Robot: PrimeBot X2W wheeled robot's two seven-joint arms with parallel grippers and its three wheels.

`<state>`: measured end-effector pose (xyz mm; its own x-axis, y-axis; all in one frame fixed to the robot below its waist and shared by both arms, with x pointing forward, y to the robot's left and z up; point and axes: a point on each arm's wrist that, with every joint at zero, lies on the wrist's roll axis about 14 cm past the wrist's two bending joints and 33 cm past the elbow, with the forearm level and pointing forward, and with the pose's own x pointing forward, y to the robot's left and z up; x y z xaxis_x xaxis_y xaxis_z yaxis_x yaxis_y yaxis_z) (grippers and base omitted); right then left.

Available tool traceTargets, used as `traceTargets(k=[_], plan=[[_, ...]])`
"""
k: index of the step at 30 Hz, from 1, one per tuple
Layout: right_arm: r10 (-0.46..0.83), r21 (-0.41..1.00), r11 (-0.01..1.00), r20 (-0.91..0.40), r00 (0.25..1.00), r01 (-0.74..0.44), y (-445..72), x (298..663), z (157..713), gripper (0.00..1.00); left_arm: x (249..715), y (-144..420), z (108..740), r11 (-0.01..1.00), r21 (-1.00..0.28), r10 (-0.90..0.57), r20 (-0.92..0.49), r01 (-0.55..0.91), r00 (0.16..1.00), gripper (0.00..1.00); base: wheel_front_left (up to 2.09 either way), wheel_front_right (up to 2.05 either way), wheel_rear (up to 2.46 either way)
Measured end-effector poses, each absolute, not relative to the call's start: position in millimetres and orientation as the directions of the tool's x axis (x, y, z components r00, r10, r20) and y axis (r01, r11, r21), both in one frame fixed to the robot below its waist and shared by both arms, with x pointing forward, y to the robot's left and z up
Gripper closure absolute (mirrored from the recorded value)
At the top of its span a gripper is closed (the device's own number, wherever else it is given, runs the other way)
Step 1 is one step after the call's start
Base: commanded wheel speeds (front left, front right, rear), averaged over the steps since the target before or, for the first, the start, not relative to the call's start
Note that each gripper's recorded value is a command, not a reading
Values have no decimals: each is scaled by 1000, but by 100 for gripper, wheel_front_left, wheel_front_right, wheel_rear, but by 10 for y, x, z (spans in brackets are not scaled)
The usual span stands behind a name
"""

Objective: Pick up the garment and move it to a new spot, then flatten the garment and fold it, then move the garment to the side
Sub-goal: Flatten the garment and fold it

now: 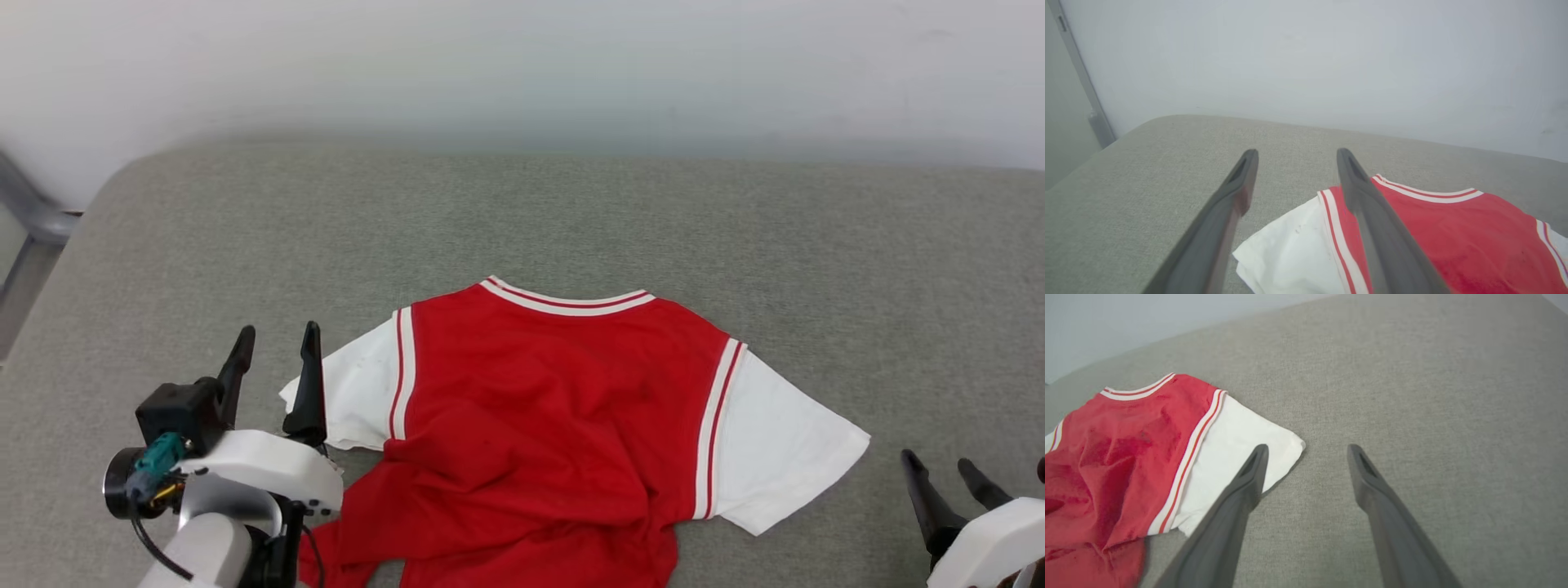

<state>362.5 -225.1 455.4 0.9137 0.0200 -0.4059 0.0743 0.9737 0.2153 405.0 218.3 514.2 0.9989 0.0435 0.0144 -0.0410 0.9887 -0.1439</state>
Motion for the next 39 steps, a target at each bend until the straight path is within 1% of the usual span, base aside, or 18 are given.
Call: traceTargets(k=[3, 6, 10, 13, 20, 25, 26, 28, 32, 34, 36, 39], plan=[[71, 226, 973, -484, 872, 46, -2202, 3633, 4431, 0, 3942, 2150, 5287, 990, -135, 51, 74, -41, 996, 0, 0, 0, 0], [116, 225, 974, -572, 812, 19, -2159, 3655, 4284, 0, 3872, 2130, 5354, 991, -127, 54, 104, -41, 993, 0, 0, 0, 0], [180, 230, 973, -686, 705, -24, -2052, 3692, 4080, 0, 3839, 2121, 5362, 990, -130, 59, 113, -44, 992, 0, 0, 0, 0], [202, 217, 974, -722, 662, -61, -1992, 3814, 4030, 0, 3846, 2074, 5369, 990, -137, 56, 121, -39, 991, 0, 0, 0, 0], [247, 212, 969, -787, 565, -128, -1792, 4056, 3811, 0, 3936, 2084, 5228, 985, -159, 75, 88, -60, 993, 0, 0, 0, 0], [262, 220, 965, -844, 468, -144, -1718, 4024, 3574, 0, 4003, 2096, 5101, 983, -166, 84, 57, -74, 995, 0, 0, 0, 0], [262, 219, 965, -853, 451, -147, -1713, 4015, 3538, 52, 4011, 2093, 5077, 983, -167, 83, 51, -73, 995, 0, 0, 0, 0], [267, 226, 963, -863, 430, -146, -1703, 4006, 3504, 100, 4013, 2120, 5029, 982, -166, 92, 38, -85, 995, 0, 0, 0, 0], [288, 249, 957, -860, 422, -146, -1657, 3979, 3503, 100, 4019, 2142, 4990, 981, -171, 96, 28, -90, 995, 0, 0, 0, 0], [290, 250, 957, -852, 435, -148, -1653, 3983, 3536, 100, 4009, 2141, 4966, 981, -173, 91, 21, -86, 996, 0, 0, 0, 0], [287, 249, 958, -833, 473, -143, -1682, 4021, 3609, 100, 3996, 2148, 4939, 980, -181, 85, 7, -82, 996, 0, 0, 0, 0], [267, 232, 963, -788, 555, -135, -1766, 4118, 3789, 100, 3989, 2195, 4886, 975, -208, 75, -44, -82, 996, 0, 0, 0, 0]])
